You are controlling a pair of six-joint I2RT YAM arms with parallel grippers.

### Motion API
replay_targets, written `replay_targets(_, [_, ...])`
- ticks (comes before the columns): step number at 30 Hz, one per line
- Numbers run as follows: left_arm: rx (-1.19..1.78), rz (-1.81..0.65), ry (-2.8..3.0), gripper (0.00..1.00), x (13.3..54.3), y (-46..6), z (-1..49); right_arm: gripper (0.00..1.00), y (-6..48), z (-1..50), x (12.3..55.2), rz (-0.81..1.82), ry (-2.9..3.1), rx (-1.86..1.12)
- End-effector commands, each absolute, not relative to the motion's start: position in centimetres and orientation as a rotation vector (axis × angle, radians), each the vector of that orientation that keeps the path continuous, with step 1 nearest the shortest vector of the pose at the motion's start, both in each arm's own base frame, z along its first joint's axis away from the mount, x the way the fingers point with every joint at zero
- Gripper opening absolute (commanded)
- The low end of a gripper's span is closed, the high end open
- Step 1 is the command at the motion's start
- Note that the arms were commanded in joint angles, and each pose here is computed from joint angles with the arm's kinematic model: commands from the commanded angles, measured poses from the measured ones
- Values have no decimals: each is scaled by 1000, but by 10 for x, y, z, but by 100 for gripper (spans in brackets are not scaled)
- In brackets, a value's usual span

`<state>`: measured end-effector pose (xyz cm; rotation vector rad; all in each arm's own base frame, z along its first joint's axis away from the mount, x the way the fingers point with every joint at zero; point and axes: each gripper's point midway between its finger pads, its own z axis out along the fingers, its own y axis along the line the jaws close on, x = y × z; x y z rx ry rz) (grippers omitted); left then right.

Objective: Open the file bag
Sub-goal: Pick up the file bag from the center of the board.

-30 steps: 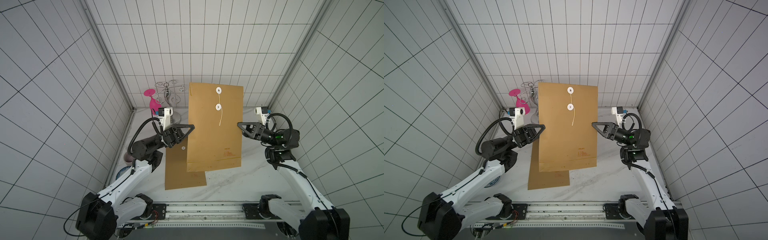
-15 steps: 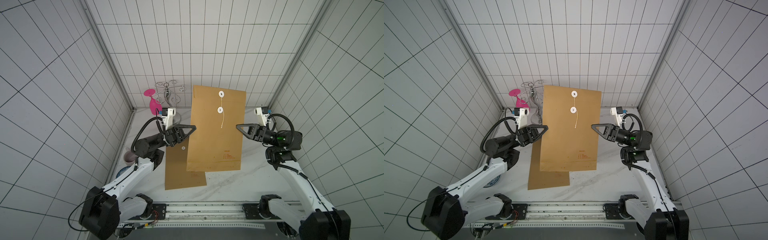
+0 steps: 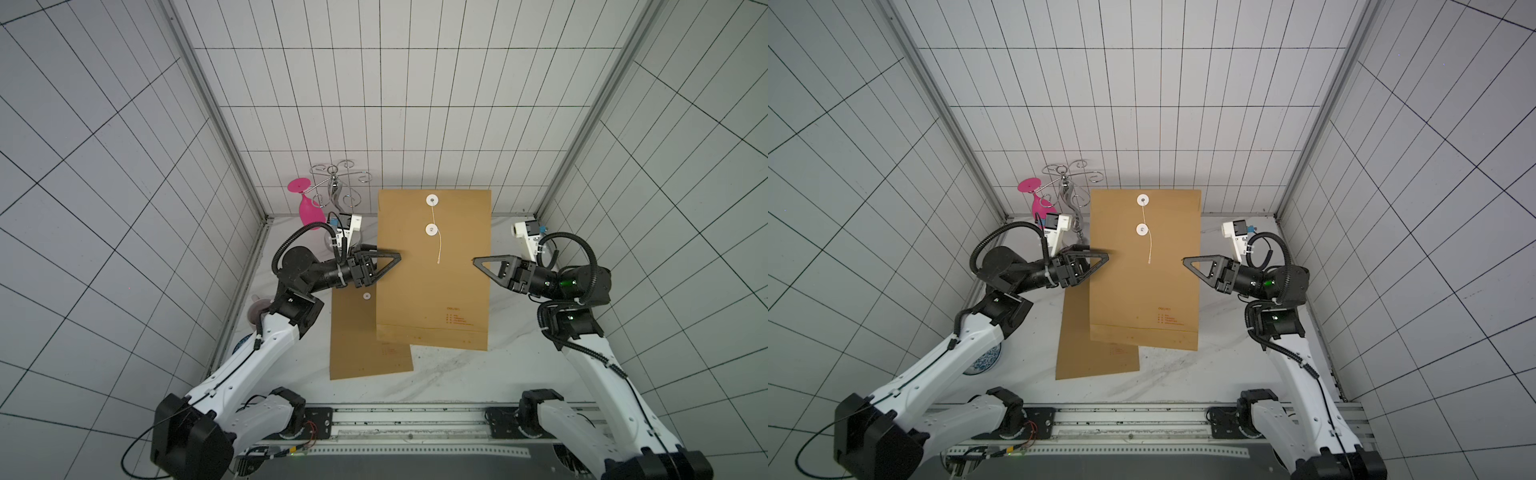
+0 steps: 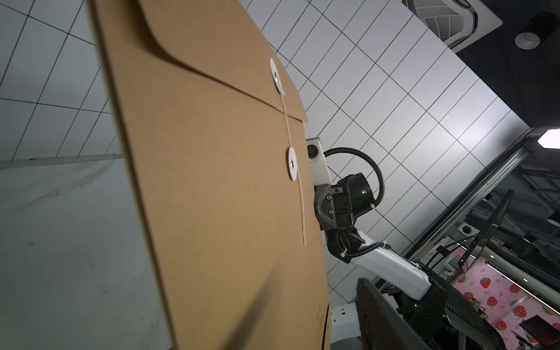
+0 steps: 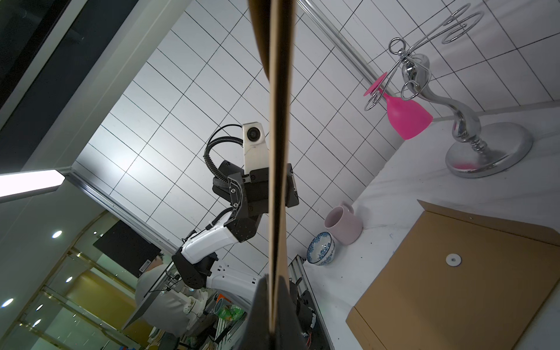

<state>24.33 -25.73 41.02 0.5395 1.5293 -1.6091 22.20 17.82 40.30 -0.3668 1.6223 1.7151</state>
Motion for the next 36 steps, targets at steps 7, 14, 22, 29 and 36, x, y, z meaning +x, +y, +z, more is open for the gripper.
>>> replay_targets(7, [643, -1629, 1561, 28, 239, -266, 416, 0, 178, 387, 215, 1653, 1664, -370])
replay_targets(14, [691, -1618, 1647, 26, 234, -267, 405, 0, 177, 379, 219, 1624, 1695, -352])
replay_targets(22, [693, -1590, 1685, 19, 241, -266, 400, 0, 177, 370, 221, 1598, 1732, -343])
replay_targets(29, [647, -1417, 1735, 0, 261, -261, 388, 13, 175, 356, 229, 1551, 1785, -294])
replay_targets(36, [685, -1130, 1737, 0, 264, -257, 391, 75, 135, 291, 245, 1104, 2052, -21])
